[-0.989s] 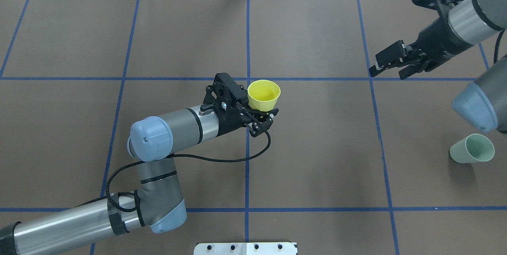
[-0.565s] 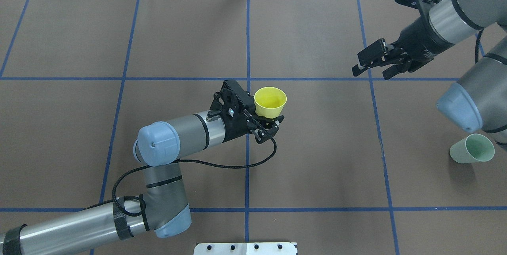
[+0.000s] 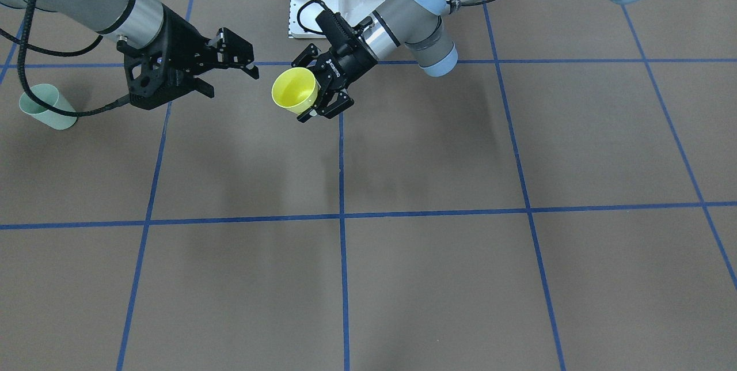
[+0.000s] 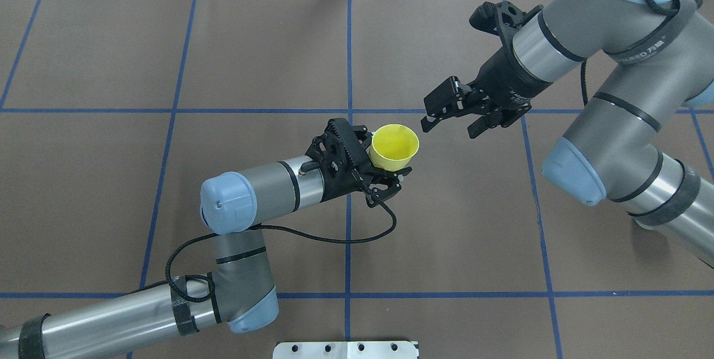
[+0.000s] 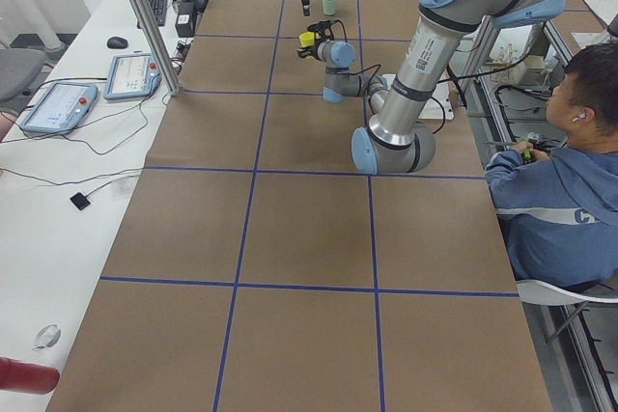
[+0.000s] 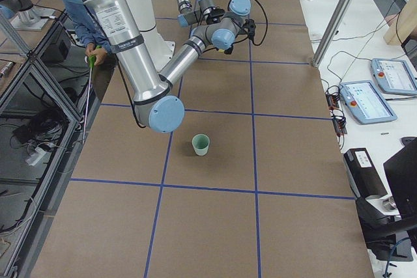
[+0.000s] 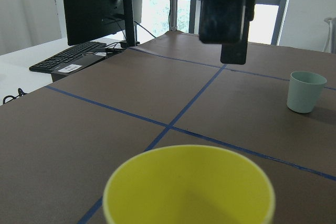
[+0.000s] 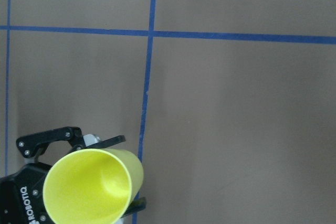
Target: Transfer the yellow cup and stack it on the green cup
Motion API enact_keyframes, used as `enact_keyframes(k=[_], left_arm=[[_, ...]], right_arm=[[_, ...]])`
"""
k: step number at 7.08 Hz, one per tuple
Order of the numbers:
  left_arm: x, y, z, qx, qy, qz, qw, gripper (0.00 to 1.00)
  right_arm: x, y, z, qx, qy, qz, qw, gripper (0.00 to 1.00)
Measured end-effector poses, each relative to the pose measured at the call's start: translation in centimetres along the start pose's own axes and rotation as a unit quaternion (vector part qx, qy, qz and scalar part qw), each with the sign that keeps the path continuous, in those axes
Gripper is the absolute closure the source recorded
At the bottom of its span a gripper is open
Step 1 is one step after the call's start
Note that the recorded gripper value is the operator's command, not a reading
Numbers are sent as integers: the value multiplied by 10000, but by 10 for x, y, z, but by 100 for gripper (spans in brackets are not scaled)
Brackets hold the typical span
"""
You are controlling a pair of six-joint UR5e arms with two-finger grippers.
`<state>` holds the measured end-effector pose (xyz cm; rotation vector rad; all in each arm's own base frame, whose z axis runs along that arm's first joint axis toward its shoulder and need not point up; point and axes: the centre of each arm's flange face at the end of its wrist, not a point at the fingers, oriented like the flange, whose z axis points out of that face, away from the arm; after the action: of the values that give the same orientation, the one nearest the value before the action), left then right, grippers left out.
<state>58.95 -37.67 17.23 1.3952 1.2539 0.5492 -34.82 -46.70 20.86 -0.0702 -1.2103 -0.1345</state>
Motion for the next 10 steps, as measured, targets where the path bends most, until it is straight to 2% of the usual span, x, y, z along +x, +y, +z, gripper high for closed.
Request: enact_keyframes(k=[3, 5, 6, 7, 9, 10], left_arm=[[6, -10, 8, 99, 35, -2, 9999, 55], [9, -14, 9, 138, 61, -12, 9999, 55], [10, -16, 8, 148, 71, -14, 9999, 55], [10, -16, 8, 156, 76, -15, 9998, 55], [11, -18, 8, 178, 83, -27, 9998, 55], [14, -19, 8, 192, 98, -45, 9998, 55]], right_arm=[[-11, 1, 30, -87, 107, 52, 9999, 6], [-11, 2, 39, -118, 143, 52, 9998, 19], [-10, 2, 38, -114, 140, 48, 9998, 34], [-9, 3, 36, -107, 130, 40, 9999, 54], [-9, 4, 34, -101, 116, 29, 9999, 68], [-9, 4, 34, -103, 114, 29, 9999, 94]])
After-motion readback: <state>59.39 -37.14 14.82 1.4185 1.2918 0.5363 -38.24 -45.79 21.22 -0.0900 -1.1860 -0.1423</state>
